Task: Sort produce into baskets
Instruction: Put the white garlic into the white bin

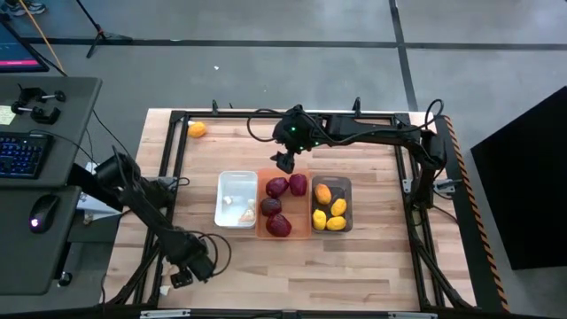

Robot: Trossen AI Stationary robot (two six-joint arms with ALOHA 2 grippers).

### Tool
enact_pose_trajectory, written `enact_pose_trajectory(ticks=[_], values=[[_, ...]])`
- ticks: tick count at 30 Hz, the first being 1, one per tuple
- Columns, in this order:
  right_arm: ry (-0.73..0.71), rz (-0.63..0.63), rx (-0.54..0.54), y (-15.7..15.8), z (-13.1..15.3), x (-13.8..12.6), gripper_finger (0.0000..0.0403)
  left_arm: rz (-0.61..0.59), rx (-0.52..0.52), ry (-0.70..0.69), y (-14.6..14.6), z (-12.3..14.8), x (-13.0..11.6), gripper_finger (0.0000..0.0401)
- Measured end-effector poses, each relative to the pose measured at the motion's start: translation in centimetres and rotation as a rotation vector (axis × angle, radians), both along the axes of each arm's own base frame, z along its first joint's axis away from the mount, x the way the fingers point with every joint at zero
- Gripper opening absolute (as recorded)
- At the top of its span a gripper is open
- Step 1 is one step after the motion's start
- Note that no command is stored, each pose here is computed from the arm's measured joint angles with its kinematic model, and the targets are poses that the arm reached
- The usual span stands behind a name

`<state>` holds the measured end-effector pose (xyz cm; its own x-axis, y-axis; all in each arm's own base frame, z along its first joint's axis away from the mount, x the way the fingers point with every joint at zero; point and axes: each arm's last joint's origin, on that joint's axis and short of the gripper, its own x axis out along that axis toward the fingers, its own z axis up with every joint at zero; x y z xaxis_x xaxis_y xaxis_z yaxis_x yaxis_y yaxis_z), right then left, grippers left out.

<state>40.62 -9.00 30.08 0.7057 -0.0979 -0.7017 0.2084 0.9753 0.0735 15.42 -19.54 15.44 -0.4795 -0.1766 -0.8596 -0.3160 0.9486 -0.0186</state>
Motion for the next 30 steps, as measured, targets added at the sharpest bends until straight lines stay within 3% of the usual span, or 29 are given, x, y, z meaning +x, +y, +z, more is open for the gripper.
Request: enact_pose_trajectory(ticks=[14,20,30], values=[[0.024,-0.001,0.007,0.1,-0.2,-0.2,0.0291,-0.080,-0.029,-0.008,-0.3,-1.2,-1.1,0.0390],[0.028,-0.002,0.009,0.1,-0.2,-0.2,0.0291,-0.077,0.009,0.022,0.1,-2.0,-2.0,0.0390],[0.079,-0.008,0.026,0.2,-0.6,-0.6,0.0291,-0.155,-0.047,-0.017,-0.4,-2.4,-2.5,0.0390]])
